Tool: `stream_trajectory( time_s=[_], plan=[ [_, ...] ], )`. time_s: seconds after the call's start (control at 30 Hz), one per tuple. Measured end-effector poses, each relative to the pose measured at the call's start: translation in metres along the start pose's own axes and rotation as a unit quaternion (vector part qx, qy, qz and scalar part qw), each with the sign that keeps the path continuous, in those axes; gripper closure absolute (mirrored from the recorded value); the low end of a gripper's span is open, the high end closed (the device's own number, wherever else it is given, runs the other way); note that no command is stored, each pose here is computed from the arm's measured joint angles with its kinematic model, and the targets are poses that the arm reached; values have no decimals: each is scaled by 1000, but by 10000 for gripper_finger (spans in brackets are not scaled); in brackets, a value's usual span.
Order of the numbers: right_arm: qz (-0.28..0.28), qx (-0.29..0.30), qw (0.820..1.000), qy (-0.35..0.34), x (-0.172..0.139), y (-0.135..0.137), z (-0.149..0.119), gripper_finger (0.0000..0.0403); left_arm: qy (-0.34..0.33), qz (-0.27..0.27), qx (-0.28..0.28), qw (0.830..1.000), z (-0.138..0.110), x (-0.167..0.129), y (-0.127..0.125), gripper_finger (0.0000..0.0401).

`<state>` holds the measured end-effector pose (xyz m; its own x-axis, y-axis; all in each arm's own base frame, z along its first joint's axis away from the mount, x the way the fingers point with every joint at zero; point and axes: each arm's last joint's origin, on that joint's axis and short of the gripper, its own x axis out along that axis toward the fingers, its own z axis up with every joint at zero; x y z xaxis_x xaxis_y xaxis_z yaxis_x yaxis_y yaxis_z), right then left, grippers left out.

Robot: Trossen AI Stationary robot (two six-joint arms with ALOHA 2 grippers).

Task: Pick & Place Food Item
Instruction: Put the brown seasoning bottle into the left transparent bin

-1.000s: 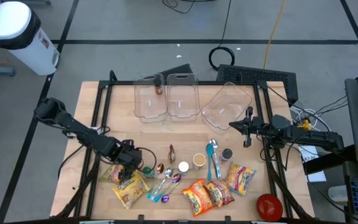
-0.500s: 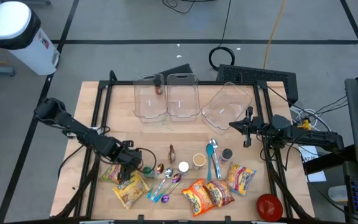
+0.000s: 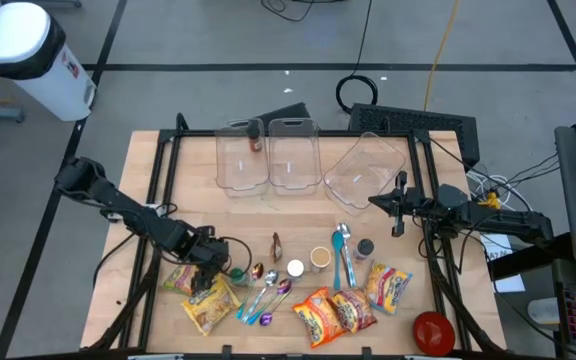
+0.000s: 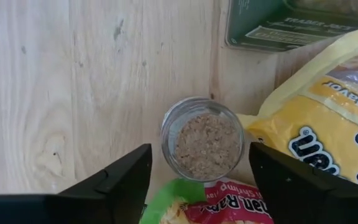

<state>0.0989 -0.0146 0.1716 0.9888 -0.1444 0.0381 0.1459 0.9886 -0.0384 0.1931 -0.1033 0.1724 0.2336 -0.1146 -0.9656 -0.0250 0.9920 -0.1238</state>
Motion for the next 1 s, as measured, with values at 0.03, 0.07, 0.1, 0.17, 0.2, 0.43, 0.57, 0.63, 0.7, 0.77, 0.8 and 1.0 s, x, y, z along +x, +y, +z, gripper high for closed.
stream_trajectory(
  time_s=[0.03, 0.07, 0.1, 0.17, 0.2, 0.43, 0.57, 0.63, 0.7, 0.77, 0.8, 1.0],
  plan=[
    [0, 0, 1000, 0, 0, 0, 0, 403, -2, 4, 2, 1000, 0, 0, 0, 120],
    [0, 0, 1000, 0, 0, 0, 0, 403, -5, 8, 6, 1000, 0, 0, 0, 120],
    [0, 0, 1000, 0, 0, 0, 0, 403, -7, 12, 11, 1000, 0, 0, 1, 121],
    [0, 0, 1000, 0, 0, 0, 0, 403, -11, 19, 21, 1000, 1, 0, 1, 124],
    [0, 0, 1000, 0, 0, 0, 0, 403, -12, 21, 26, 999, 1, 0, 1, 127],
    [0, 0, 1000, 0, 0, 0, 0, 403, -13, 23, 53, 998, 1, 0, 1, 154],
    [0, 0, 1000, 0, 0, 0, 0, 403, -22, 18, 59, 998, 3, 0, 0, 172],
    [0, 0, 1000, 0, 0, 0, 0, 403, -28, 15, 64, 997, 4, 0, 0, 180],
    [0, 0, 1000, 0, 0, 0, 0, 403, -31, 14, 71, 997, 4, 0, -1, 187],
    [0, 0, 1000, 0, 0, 0, 0, 403, -32, 15, 78, 996, 5, 0, -1, 195],
    [0, 0, 1000, 0, 0, 0, 0, 403, -33, 16, 82, 996, 5, 0, -1, 199],
    [0, 0, 1000, 0, 0, 0, 0, 403, -31, 26, 71, 997, 6, -2, 2, 218]
  ],
)
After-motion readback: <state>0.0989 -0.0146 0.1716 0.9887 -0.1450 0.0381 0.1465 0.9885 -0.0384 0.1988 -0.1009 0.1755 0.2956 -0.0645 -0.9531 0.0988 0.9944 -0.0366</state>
